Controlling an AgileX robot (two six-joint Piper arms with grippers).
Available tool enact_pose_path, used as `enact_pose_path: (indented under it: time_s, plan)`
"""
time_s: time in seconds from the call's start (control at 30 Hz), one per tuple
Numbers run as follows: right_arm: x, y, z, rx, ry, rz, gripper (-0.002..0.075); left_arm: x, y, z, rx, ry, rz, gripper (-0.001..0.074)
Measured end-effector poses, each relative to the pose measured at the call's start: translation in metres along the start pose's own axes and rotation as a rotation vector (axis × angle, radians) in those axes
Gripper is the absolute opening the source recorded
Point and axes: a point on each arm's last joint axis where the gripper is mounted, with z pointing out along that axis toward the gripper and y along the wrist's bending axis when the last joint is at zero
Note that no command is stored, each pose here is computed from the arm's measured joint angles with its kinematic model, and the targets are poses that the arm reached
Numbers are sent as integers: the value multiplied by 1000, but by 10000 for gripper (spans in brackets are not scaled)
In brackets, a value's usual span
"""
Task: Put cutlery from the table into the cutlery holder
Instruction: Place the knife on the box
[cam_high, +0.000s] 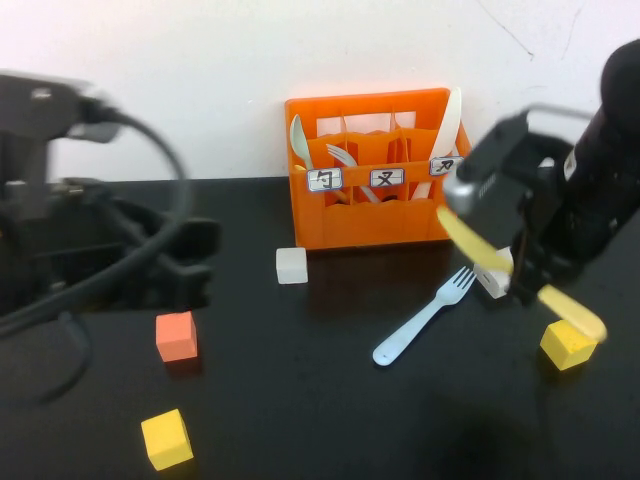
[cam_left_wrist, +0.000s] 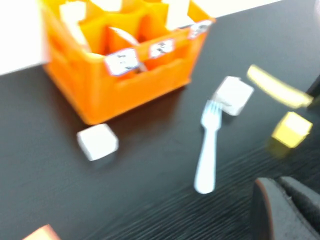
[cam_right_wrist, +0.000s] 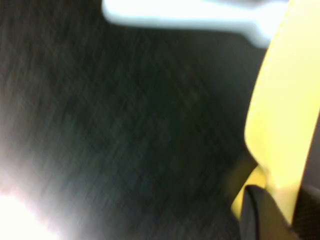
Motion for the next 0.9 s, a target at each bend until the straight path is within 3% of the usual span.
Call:
enact_pose_path:
  time_s: [0.23,0.4,0.63,0.9]
  plan:
    - [-19,-8,-8,102,-248,25,115,18,5,-45,-177,-9,-23,-1]
    - [-37,-14,-16,163,-468,64,115,56,13,-62,-270,-6,-37,-1]
    - [-57,-26,-33,303,-754,85,115,117,22,-69,-327,22,-134,-1]
    - [-71,-35,-38,394,-966,131,115,141,26,-66,-339,39,-213,-1]
